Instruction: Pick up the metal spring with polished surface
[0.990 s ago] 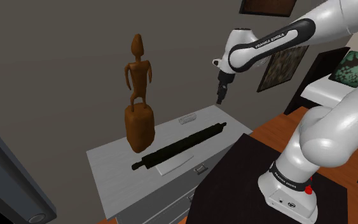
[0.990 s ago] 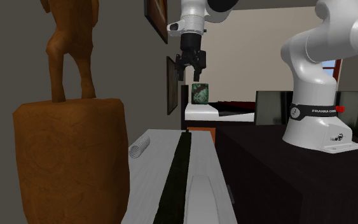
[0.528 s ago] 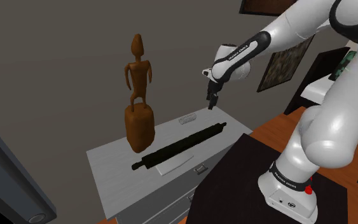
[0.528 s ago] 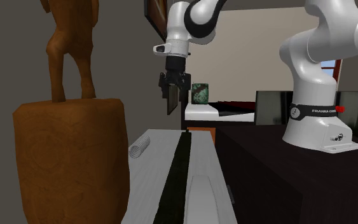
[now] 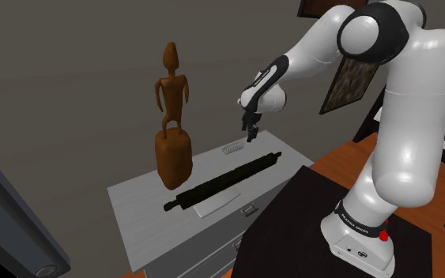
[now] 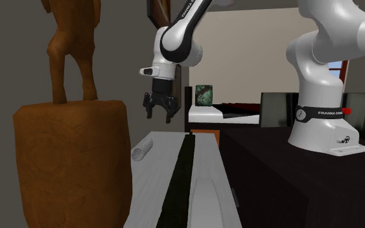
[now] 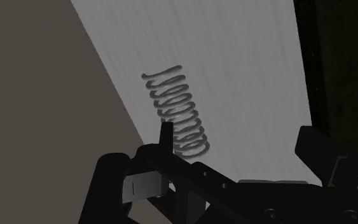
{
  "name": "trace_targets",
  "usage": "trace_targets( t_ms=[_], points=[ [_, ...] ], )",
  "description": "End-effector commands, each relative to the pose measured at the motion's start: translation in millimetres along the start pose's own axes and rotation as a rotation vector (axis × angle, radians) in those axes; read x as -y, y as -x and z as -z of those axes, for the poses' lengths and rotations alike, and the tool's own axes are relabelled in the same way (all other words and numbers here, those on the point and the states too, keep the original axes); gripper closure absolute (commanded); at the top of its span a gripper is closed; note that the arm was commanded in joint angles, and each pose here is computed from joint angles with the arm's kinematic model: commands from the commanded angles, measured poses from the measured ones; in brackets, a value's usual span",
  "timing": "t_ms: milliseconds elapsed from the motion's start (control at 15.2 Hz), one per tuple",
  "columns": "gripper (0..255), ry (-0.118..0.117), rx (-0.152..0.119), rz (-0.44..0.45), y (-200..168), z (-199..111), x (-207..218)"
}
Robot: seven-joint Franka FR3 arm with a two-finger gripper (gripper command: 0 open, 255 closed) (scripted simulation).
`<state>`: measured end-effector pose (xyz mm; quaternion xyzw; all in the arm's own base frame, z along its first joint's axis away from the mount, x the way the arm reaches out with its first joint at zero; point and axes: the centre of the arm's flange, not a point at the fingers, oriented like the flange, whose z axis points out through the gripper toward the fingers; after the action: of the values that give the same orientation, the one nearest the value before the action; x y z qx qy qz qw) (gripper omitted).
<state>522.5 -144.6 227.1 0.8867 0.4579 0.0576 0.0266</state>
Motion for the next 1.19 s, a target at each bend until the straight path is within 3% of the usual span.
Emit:
trace_targets(
  t_ms=[0,330,990,1056,1122],
  points=[
    [0,0.003,-0.010,0.060,-7,-23,-9],
    [0,0.012,-0.031,0.202,-30,-77,-36],
    [0,0.012,-0.032,0.208,-28,-118,-34],
    [255,0.012,-0.032,0.208,-28,-119,-33],
    [255,0.012,-0.032,0.208,-28,-119,-33]
  ],
)
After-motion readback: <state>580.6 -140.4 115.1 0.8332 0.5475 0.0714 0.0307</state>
